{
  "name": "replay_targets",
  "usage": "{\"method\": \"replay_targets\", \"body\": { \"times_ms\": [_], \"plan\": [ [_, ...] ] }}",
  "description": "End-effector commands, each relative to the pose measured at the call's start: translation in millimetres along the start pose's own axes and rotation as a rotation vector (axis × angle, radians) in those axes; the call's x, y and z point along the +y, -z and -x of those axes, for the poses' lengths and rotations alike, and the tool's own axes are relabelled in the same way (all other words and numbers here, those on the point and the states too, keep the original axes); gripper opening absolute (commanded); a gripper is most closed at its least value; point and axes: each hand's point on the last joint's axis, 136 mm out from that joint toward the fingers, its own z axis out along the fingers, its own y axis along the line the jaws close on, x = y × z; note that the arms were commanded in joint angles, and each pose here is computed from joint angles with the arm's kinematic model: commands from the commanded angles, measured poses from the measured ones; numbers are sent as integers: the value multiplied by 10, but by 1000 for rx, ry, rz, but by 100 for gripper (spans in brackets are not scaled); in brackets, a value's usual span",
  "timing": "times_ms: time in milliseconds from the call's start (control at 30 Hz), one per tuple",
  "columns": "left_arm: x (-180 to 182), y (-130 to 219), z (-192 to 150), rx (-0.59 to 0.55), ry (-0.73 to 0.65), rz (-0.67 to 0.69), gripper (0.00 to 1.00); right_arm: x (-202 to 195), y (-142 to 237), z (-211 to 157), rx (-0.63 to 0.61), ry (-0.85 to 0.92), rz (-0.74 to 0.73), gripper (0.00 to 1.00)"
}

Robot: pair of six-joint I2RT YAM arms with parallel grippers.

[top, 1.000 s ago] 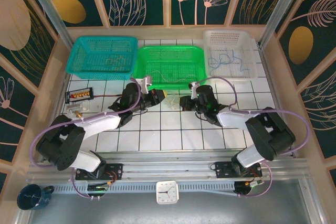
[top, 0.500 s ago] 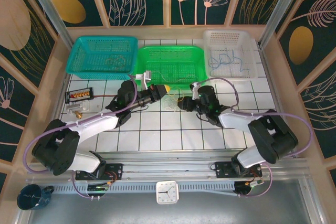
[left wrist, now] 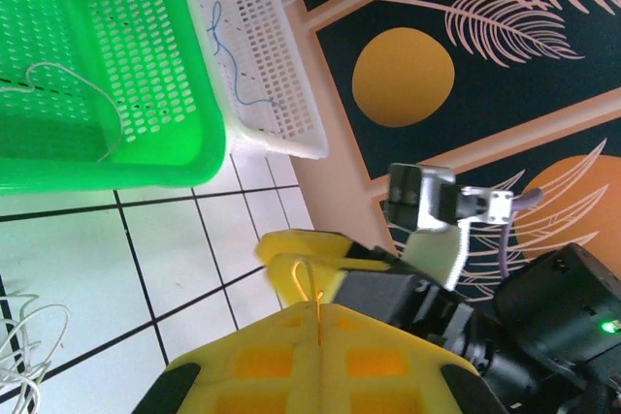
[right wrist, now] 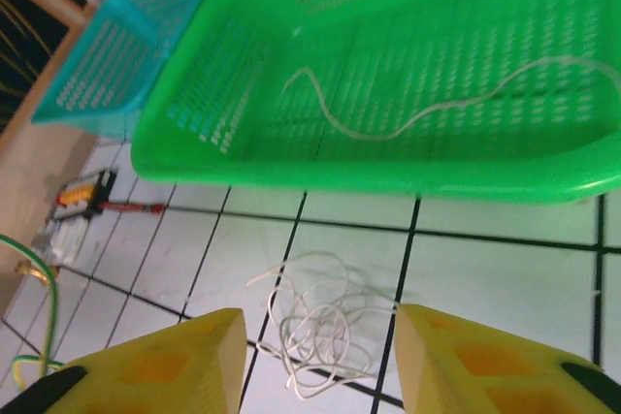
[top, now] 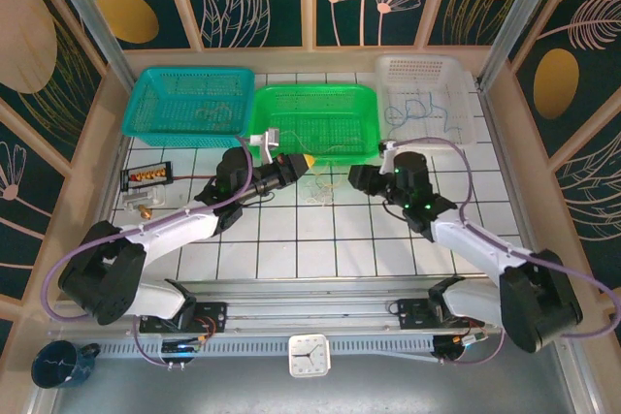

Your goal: Untangle the cables

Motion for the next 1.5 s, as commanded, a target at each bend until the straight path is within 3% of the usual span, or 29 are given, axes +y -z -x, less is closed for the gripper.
{"method": "replay_targets", "body": {
  "times_ms": [0,233,533,633,767,833,1233,1467],
  "plan": [
    [-186,21,120,-37,-37,-37,0,104,150,69,-20,22,39,51],
    [-197,10,138,-41,-39,-39,0,580,213,222,-41,70,206,59],
    [-262,14,167,-48,-38,-56,0,686,-151,6,26,65,244,59],
    [-311,22,188,-52,-35,-70,0,702,-277,-22,22,50,256,48],
    [-402,50,213,-62,-22,-101,0,658,-442,-63,18,28,255,14],
    [-454,74,235,-72,-14,-119,0,615,-505,-97,21,20,247,7],
    [-961,240,483,-157,4,-258,0,388,-618,-278,21,-39,196,6],
    [-1142,307,541,-172,12,-312,0,352,-639,-293,24,-45,181,12]
  ]
}}
